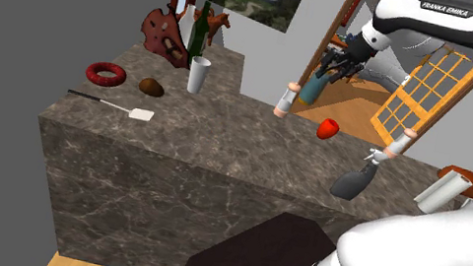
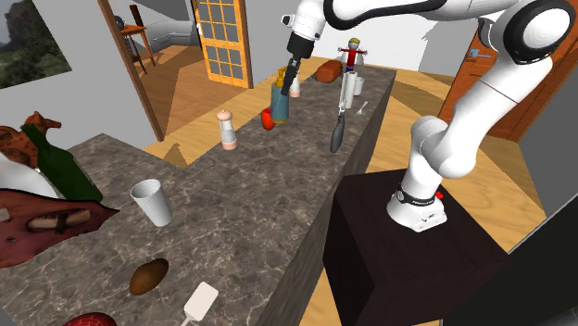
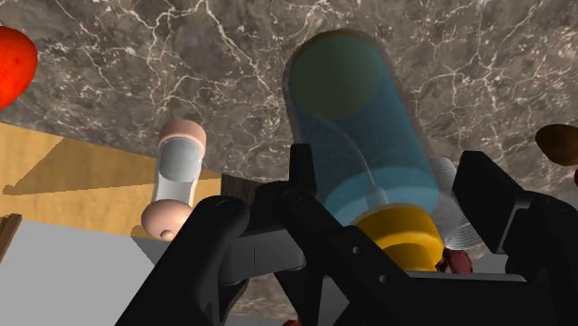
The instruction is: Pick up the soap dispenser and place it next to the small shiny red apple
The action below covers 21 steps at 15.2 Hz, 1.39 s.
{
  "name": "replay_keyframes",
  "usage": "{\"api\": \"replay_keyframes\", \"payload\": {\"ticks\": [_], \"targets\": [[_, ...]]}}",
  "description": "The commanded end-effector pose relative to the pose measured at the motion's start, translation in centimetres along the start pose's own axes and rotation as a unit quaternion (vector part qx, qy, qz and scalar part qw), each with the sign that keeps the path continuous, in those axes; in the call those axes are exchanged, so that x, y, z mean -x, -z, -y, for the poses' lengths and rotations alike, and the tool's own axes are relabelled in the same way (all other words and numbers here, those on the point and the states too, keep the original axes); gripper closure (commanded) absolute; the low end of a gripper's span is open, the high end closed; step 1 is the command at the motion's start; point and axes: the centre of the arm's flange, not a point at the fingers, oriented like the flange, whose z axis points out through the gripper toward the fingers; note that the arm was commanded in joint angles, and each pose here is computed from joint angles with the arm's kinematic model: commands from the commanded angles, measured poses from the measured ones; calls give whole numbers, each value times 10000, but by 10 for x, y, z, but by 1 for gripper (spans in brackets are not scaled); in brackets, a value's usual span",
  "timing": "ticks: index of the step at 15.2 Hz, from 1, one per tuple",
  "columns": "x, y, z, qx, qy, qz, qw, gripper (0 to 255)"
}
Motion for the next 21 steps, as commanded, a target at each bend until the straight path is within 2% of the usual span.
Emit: {"api": "replay_keyframes", "payload": {"ticks": [1,20,21], "targets": [[2,4,-24,-2,8,-2,10000,255],[24,41,-280,-2,8,-2,10000,255],[26,36,-280,-2,8,-2,10000,255]]}}
